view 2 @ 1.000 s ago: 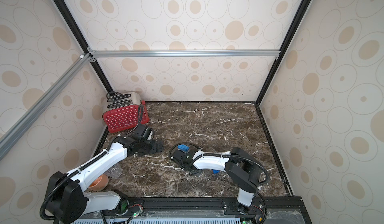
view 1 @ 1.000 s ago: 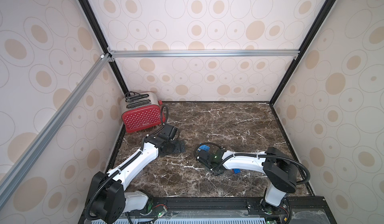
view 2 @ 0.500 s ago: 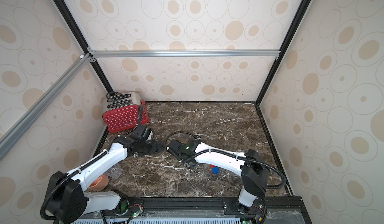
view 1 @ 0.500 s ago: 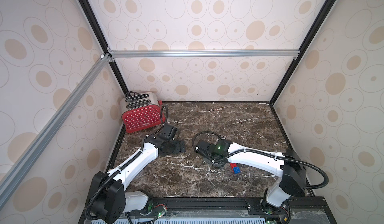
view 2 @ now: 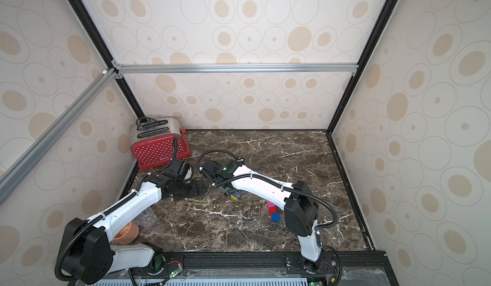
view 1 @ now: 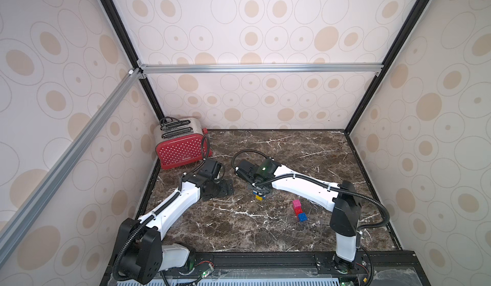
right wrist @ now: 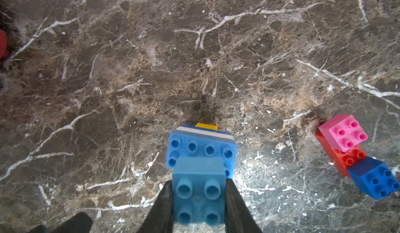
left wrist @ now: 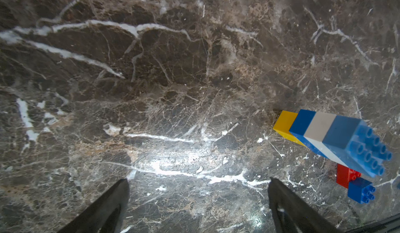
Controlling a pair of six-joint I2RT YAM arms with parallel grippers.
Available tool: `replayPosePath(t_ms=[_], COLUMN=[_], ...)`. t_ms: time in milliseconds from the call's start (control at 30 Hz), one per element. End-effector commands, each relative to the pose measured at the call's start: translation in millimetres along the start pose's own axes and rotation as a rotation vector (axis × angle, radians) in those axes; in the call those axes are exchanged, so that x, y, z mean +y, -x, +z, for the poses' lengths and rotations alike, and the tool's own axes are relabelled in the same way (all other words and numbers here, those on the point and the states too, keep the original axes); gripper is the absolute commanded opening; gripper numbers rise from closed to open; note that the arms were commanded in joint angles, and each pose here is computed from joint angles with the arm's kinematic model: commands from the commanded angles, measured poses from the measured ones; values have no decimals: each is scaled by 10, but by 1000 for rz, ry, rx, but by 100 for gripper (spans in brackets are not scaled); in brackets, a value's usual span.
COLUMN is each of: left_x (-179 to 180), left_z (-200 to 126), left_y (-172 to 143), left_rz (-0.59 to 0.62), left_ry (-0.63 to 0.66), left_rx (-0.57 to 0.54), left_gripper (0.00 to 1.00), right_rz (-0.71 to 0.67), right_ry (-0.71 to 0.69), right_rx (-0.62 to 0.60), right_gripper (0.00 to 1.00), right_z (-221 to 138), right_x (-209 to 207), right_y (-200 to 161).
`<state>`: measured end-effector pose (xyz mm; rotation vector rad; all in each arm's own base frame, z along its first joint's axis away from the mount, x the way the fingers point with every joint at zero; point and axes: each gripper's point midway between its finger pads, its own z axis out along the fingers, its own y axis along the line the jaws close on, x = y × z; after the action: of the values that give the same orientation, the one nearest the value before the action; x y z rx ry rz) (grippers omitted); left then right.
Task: Assemble a carrot with lego
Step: Assemble the lego brick with the lego brick.
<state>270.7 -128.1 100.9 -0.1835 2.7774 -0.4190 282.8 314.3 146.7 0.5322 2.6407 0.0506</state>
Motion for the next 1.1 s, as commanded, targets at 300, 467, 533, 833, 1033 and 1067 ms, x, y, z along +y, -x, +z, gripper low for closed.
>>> replayPosePath(t_ms=[300, 467, 533, 833, 1033, 1067], left_x=[-19, -20, -17, -2, 16, 17], left_z=[30, 59, 73, 69, 77, 77], left_y=[-6, -12, -20, -25, -30, -35], left_rz=[53, 51, 49, 50, 45, 44], left_ry=[-28, -32, -32, -33, -32, -33], left_rx=[38, 46, 50, 56, 58, 60], left_gripper=[99, 99, 99, 99, 99, 99], right_rz=[61, 55, 55, 70, 78, 80], right_ry=[-65, -64, -63, -85, -86, -88], right_rx=[131, 155, 157, 149, 157, 159], right_gripper=[18, 18, 18, 18, 18, 18], right_z=[77, 112, 128, 163, 208, 220], right_x=[-132, -68, -50, -62, -39, -42], right_y=[-1, -32, -37, -6, -22, -23])
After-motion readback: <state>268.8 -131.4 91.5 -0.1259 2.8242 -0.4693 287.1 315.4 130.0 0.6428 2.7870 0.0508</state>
